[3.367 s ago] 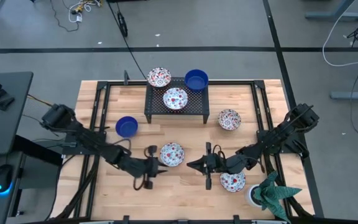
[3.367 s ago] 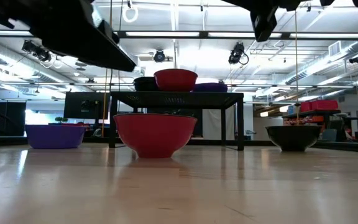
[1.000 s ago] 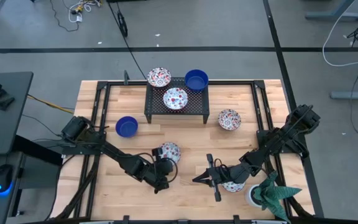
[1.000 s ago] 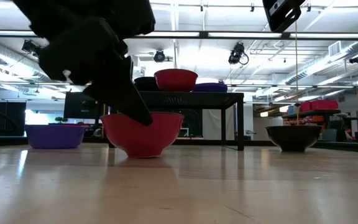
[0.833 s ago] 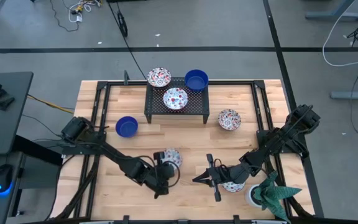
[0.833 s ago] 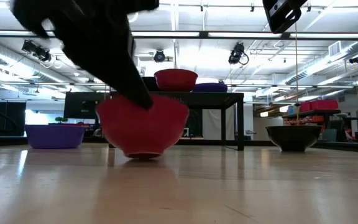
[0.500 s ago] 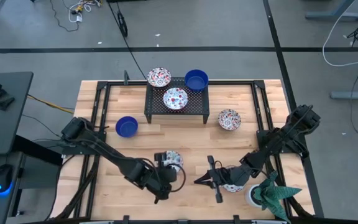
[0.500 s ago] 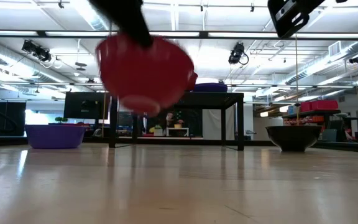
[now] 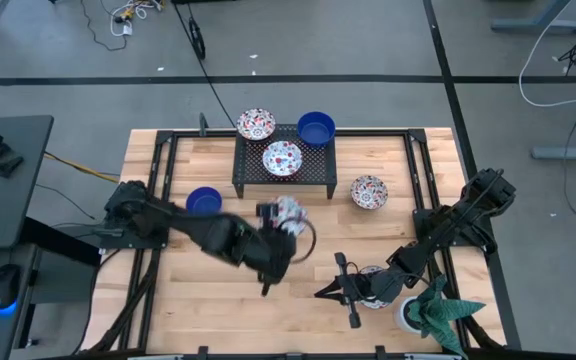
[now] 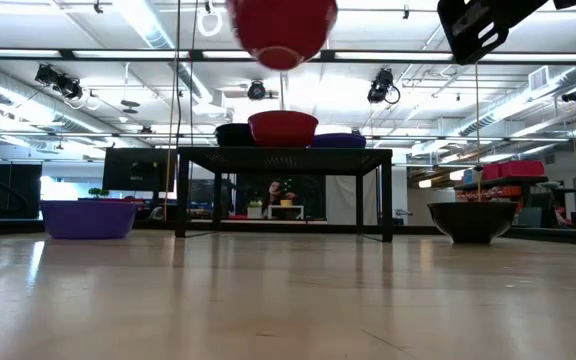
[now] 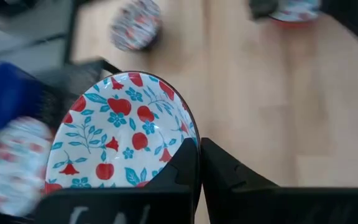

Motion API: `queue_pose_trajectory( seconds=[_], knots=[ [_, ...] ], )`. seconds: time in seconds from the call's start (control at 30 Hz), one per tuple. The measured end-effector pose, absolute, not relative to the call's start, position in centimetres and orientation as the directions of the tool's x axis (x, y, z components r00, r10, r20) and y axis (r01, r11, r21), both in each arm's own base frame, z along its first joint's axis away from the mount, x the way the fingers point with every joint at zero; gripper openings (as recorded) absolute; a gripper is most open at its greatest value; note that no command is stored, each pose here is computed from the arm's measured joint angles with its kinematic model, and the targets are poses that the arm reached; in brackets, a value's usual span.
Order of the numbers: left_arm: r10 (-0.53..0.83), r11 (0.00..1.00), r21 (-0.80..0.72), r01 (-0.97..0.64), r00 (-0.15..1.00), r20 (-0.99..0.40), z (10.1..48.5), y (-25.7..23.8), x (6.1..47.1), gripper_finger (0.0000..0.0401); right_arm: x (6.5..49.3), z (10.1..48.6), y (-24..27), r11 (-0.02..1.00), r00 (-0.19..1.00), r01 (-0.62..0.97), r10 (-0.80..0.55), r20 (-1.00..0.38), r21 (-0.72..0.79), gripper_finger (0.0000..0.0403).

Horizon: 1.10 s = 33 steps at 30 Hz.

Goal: Pick & Place Mini bowls
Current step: Stack the left red bowl on the red bowl on the shelf

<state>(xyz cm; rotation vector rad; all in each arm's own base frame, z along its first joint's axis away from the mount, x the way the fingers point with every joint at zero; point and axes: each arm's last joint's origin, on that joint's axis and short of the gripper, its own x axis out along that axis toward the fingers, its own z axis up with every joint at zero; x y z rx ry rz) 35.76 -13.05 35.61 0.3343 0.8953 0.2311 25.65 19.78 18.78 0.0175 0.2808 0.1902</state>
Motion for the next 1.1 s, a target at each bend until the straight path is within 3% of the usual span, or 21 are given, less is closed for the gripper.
queue_pose_trajectory(
  seconds=[0.4, 0.77, 1.1],
  knots=[
    [0.508, 0.837, 0.529, -0.140, 0.560, -0.655, 38.1, -4.4, 37.6, 0.0009, 25.7, 18.8, 19.8, 0.982, 0.943, -0.183, 0.188, -0.273, 0.045, 0.0016],
    [0.497, 0.868, 0.417, -0.270, 0.510, -0.703, 37.6, 2.9, 38.2, 0.0009, 25.7, 18.8, 19.8, 0.982, 0.944, -0.182, 0.188, -0.272, 0.048, 0.0016],
    [0.488, 0.872, 0.380, -0.308, 0.496, -0.718, 34.4, 4.5, 39.1, 0.0009, 25.7, 18.8, 19.8, 0.982, 0.944, -0.182, 0.188, -0.272, 0.048, 0.0016]
  ],
)
